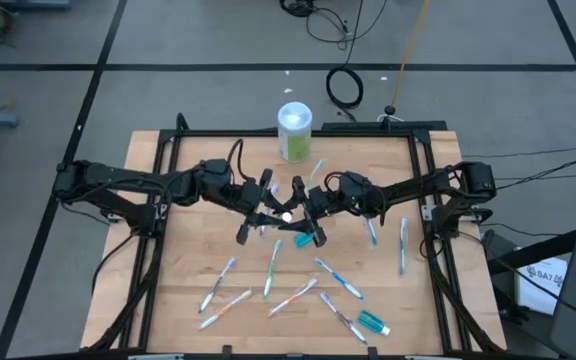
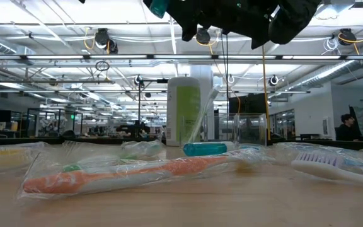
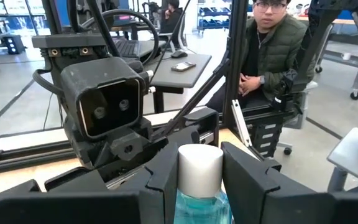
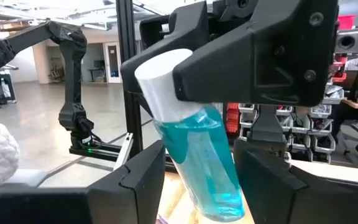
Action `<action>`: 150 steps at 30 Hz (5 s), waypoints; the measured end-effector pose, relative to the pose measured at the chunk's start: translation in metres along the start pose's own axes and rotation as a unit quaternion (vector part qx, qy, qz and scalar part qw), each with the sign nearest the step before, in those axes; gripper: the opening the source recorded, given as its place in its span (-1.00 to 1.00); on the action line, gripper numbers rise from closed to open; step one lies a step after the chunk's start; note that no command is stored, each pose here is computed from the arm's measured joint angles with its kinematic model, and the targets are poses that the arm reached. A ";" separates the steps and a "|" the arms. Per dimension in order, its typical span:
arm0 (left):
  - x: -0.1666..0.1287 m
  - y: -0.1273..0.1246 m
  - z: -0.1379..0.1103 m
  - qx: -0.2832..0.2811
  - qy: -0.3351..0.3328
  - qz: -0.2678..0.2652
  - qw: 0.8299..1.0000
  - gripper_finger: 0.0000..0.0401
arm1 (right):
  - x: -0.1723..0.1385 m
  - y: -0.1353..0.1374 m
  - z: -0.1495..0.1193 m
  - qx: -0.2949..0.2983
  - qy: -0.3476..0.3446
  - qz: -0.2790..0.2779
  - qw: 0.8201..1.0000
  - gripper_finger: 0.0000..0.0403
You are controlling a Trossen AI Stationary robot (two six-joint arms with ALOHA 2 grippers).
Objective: Pick & Place toothbrushing station
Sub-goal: Put the top left mouthwash into the transparent organizer
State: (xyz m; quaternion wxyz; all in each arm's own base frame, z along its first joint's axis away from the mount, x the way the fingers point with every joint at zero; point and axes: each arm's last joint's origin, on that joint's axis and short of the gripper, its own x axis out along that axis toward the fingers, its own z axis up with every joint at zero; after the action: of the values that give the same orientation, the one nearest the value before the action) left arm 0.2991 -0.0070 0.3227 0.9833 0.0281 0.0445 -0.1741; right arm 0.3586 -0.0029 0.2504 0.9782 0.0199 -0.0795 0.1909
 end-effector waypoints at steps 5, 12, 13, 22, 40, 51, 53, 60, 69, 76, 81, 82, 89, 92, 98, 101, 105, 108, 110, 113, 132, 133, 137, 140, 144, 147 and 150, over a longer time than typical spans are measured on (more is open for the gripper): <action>0.000 0.000 0.000 0.000 0.001 0.000 1.000 -0.48 | 0.000 0.000 0.000 -0.002 0.001 0.001 1.000 -0.20; 0.000 0.000 0.000 -0.003 0.002 -0.001 1.000 -0.48 | 0.000 -0.001 0.000 -0.002 0.002 0.000 1.000 -0.26; 0.000 0.000 0.000 -0.002 0.002 -0.001 1.000 -0.48 | -0.001 -0.001 0.000 -0.002 0.002 0.000 1.000 -0.26; 0.000 0.000 -0.001 0.011 0.003 0.000 1.000 -0.48 | -0.001 -0.002 0.000 -0.002 0.002 -0.001 1.000 -0.26; 0.000 0.004 -0.001 0.052 0.011 0.055 0.997 -0.06 | -0.009 -0.019 -0.011 0.015 0.058 -0.033 0.998 -0.42; -0.001 0.006 -0.005 0.021 0.031 0.091 0.995 -0.05 | -0.021 -0.038 -0.019 0.039 0.106 -0.068 0.991 -0.51; -0.001 0.006 -0.007 0.017 0.044 0.097 0.994 -0.05 | -0.022 -0.040 -0.019 0.041 0.106 -0.071 0.991 -0.50; -0.005 0.007 -0.015 0.006 0.097 0.149 0.984 -0.05 | -0.031 -0.043 -0.011 0.051 0.138 -0.086 0.985 -0.50; -0.032 0.000 0.001 -0.030 0.102 0.188 0.976 -0.05 | -0.070 -0.027 0.015 0.044 0.269 -0.235 0.933 -0.49; -0.064 -0.009 0.010 -0.031 0.121 0.231 0.965 -0.05 | -0.099 -0.011 -0.018 0.040 0.237 -0.379 0.894 -0.49; -0.076 -0.010 0.020 -0.021 0.099 0.283 0.954 -0.05 | -0.118 -0.004 -0.048 0.054 0.200 -0.401 0.892 -0.49; -0.077 -0.010 0.020 -0.020 0.100 0.288 0.952 -0.05 | -0.120 -0.003 -0.053 0.061 0.200 -0.403 0.891 -0.49; -0.073 -0.008 0.016 -0.018 0.112 0.300 0.947 -0.05 | -0.119 -0.006 -0.071 0.063 0.217 -0.416 0.881 -0.49; -0.069 -0.008 0.003 -0.030 0.150 0.296 0.943 -0.05 | -0.119 -0.008 -0.078 0.061 0.225 -0.426 0.874 -0.49; -0.073 -0.013 -0.038 -0.068 0.172 0.304 0.935 -0.05 | -0.117 -0.009 -0.076 0.060 0.210 -0.427 0.878 -0.49; -0.080 -0.016 -0.051 -0.075 0.146 0.313 0.935 -0.05 | -0.117 -0.009 -0.077 0.077 0.205 -0.431 0.876 -0.49; -0.085 -0.018 -0.061 -0.076 0.118 0.316 0.938 -0.05 | -0.118 -0.009 -0.078 0.082 0.208 -0.432 0.874 -0.49; -0.090 -0.019 -0.057 -0.074 0.101 0.319 0.940 -0.05 | -0.117 -0.009 -0.077 0.085 0.203 -0.432 0.875 -0.49; -0.092 -0.019 -0.055 -0.075 0.094 0.319 0.940 -0.05 | -0.117 -0.009 -0.077 0.095 0.198 -0.433 0.874 -0.49; -0.092 -0.019 -0.054 -0.074 0.092 0.319 0.940 -0.05 | -0.113 -0.009 -0.081 0.091 0.206 -0.432 0.873 -0.49; -0.092 -0.019 -0.055 -0.067 0.099 0.316 0.941 -0.05 | -0.098 -0.024 -0.087 0.095 0.247 -0.474 0.840 -0.49; -0.092 -0.019 -0.055 -0.068 0.099 0.316 0.941 -0.05 | -0.098 -0.025 -0.088 0.096 0.246 -0.476 0.839 -0.49; -0.092 -0.019 -0.055 -0.069 0.099 0.316 0.941 -0.05 | -0.094 -0.028 -0.096 0.091 0.236 -0.475 0.843 -0.49; -0.092 -0.019 -0.055 -0.069 0.100 0.316 0.941 -0.05 | -0.093 -0.029 -0.098 0.078 0.236 -0.470 0.847 -0.49; -0.092 -0.019 -0.055 -0.069 0.100 0.316 0.941 -0.05 | -0.093 -0.028 -0.099 0.076 0.240 -0.468 0.847 -0.41; -0.092 -0.019 -0.055 -0.069 0.100 0.316 0.941 -0.05 | -0.093 -0.028 -0.099 0.077 0.241 -0.467 0.847 -0.31; -0.092 -0.019 -0.055 -0.069 0.100 0.315 0.941 -0.05 | -0.093 -0.028 -0.099 0.077 0.241 -0.467 0.847 -0.21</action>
State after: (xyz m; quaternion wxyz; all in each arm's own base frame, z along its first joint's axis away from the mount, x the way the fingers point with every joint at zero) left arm 0.2021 0.0106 0.2758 0.9778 -0.0095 0.1436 0.1521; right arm 0.2986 -0.0566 0.1374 0.9355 0.0832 0.1927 -0.2842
